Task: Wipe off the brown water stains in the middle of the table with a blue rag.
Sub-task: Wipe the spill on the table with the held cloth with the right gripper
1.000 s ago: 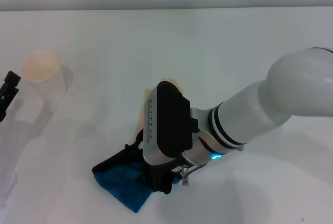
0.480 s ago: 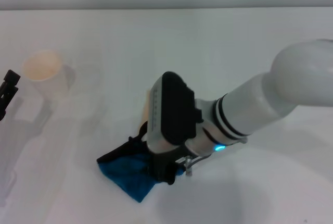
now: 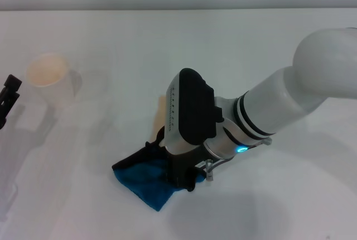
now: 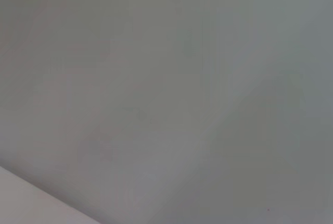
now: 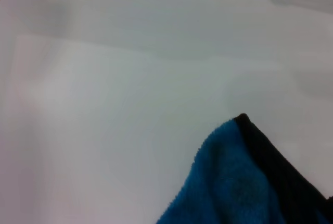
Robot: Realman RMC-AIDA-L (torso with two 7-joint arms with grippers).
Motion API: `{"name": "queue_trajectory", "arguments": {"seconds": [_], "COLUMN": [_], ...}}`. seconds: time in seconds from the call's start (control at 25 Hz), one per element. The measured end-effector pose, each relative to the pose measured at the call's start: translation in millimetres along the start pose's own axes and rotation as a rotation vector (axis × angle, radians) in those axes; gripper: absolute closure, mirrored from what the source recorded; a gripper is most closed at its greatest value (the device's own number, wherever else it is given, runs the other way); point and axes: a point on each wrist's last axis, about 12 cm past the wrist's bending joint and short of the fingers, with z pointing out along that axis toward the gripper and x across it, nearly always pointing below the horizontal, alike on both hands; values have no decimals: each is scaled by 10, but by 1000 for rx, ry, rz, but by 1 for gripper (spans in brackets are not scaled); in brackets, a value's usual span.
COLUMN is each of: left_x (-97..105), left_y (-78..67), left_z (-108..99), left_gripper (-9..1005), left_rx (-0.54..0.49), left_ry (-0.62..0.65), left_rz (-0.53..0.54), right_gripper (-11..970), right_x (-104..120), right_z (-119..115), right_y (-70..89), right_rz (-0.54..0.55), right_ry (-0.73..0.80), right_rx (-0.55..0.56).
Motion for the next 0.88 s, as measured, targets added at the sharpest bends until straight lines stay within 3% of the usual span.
{"name": "queue_trajectory", "arguments": {"seconds": [0.44,0.88], "left_x": [5,11], "left_y": [-15,-12], "left_z": [35,43], "left_gripper": [108,109], "left_rx": [7,2], "left_ry": [1,4], "left_rz": [0,0], "right_gripper": [903,902], "right_x": [23,84], "right_z": [12,-3], "right_y": [-103,-354], "right_rz": [8,43], "right_ry": [-21,-26], "right_rx": [78,203]}}
